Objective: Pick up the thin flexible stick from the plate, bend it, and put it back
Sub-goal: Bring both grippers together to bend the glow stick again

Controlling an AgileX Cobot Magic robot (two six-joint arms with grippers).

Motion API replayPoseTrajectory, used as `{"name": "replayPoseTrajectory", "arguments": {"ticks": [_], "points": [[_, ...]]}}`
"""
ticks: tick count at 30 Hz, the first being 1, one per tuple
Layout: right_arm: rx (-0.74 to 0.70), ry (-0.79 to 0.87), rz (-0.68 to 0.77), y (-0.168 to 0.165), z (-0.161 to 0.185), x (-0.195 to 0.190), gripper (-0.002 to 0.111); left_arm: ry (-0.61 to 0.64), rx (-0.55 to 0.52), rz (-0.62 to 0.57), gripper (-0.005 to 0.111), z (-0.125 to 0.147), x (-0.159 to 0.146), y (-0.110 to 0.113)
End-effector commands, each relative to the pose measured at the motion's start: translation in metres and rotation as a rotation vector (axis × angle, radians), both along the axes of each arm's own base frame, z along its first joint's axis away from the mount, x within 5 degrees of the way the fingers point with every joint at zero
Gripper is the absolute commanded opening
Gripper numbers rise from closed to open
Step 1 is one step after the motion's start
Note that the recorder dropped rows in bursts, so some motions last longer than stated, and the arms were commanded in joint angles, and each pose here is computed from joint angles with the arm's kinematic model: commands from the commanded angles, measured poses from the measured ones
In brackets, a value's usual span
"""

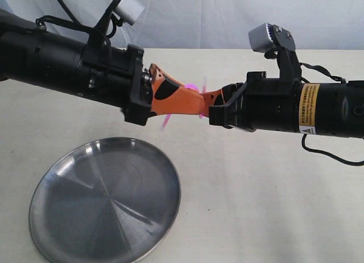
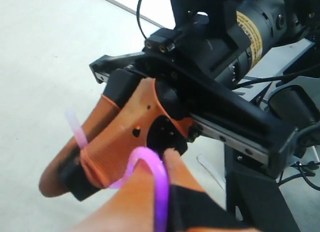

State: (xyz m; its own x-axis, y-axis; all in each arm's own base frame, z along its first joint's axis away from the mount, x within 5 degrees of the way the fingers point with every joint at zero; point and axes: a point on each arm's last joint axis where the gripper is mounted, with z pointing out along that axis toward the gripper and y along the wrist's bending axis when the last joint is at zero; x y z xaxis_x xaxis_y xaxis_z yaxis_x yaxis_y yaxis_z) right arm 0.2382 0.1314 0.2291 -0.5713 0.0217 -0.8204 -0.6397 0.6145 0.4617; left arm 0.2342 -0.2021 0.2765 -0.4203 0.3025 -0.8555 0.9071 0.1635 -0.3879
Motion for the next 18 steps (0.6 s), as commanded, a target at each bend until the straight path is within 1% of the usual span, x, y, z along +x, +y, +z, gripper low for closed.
{"name": "replayPoseTrajectory", "arguments": {"ticks": [1,12,18], "points": [[0.023,-0.027,0.138,0.008,0.002,-0.011,-0.001,-0.015,-0.003,0.187,0.0,0.004,0.017,0.004],[0.033,-0.039,0.242,0.011,0.003,-0.019,-0.001,-0.024,0.011,0.213,0.0,0.003,0.02,0.005],[0.019,-0.032,0.319,0.013,0.002,-0.025,-0.001,-0.01,0.022,0.256,0.0,0.002,0.023,0.006]]}}
